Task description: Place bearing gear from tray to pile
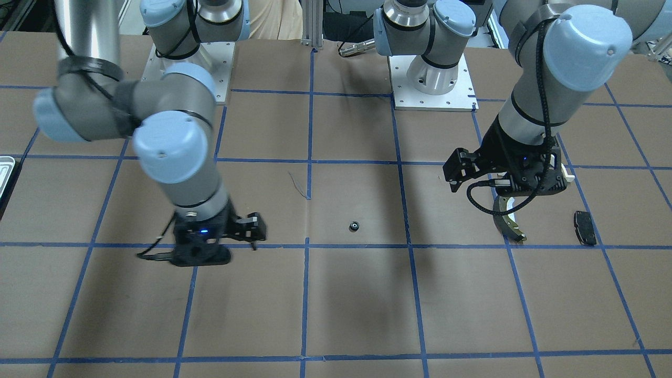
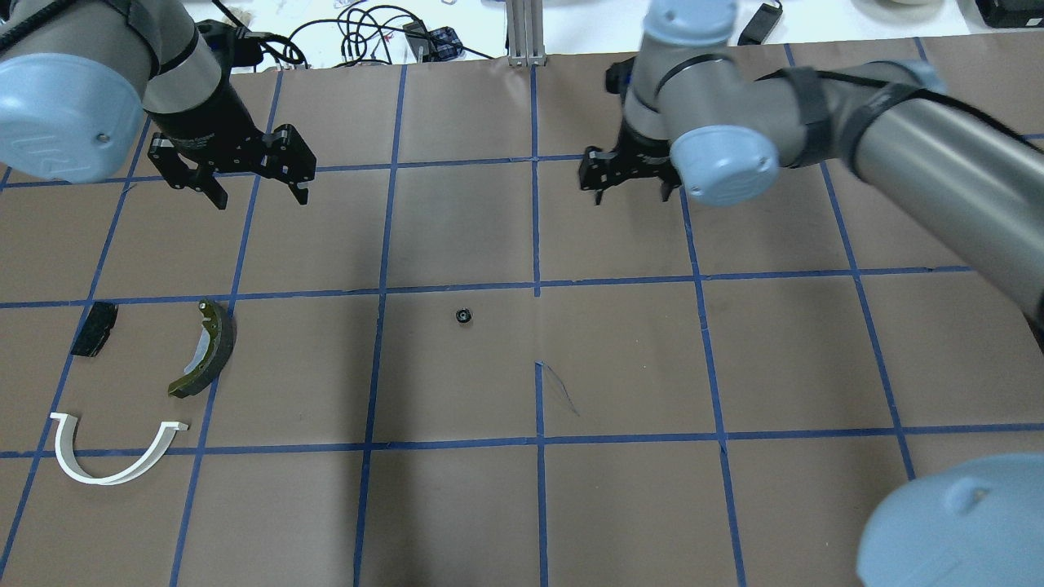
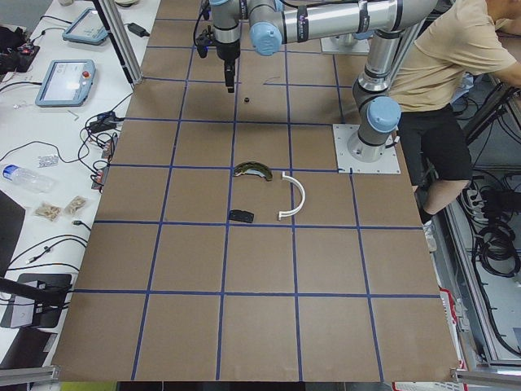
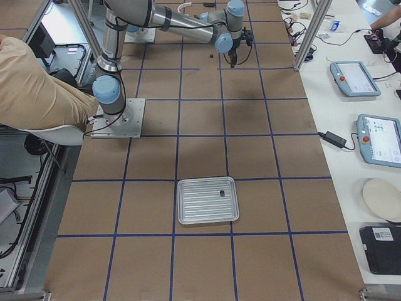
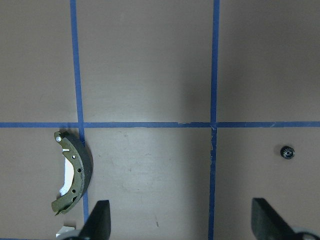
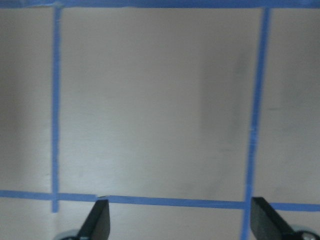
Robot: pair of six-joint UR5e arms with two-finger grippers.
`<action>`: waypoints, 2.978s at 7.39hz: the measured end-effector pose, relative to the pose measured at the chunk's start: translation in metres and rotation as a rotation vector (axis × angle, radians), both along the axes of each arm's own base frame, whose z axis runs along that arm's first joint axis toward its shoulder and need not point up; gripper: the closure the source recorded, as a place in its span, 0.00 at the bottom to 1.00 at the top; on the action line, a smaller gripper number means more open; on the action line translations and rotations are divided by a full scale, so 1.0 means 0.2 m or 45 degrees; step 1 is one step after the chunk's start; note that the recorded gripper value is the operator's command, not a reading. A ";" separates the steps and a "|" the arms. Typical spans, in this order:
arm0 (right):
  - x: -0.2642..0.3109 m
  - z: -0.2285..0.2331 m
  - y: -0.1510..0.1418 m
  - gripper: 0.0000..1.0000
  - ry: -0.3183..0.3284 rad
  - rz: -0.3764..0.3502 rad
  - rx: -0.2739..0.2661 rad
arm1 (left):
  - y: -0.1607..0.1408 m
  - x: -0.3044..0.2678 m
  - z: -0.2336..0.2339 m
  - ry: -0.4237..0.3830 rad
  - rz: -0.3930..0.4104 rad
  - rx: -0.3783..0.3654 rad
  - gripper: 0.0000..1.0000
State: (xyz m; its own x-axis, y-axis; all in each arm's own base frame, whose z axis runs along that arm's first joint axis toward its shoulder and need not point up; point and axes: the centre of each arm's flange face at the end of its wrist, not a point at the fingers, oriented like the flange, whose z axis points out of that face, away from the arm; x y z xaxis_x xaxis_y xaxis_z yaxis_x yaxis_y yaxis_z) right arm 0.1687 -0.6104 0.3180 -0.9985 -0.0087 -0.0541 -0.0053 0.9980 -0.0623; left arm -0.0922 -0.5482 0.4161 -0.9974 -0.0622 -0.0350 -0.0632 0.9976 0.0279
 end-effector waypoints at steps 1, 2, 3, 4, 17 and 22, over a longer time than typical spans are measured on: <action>-0.41 0.07 -0.04 0.00 0.028 -0.057 0.002 | 0.00 -0.11 -0.07 0.000 0.020 0.001 0.00; -0.79 0.10 -0.04 0.00 0.063 -0.061 0.007 | 0.00 -0.25 -0.18 -0.001 0.027 -0.008 0.00; -1.13 0.10 -0.02 0.00 0.080 -0.045 0.024 | 0.00 -0.39 -0.30 -0.002 0.020 -0.006 0.00; -1.47 0.08 0.04 0.00 0.083 -0.007 0.040 | 0.01 -0.51 -0.42 -0.003 -0.003 0.000 0.00; -2.95 -0.67 0.45 0.42 0.115 0.173 0.050 | 0.14 -0.81 -1.22 0.037 -0.072 0.145 0.32; -2.94 -0.68 0.44 0.63 0.093 0.162 0.040 | 0.13 -0.82 -1.24 0.036 -0.078 0.149 1.00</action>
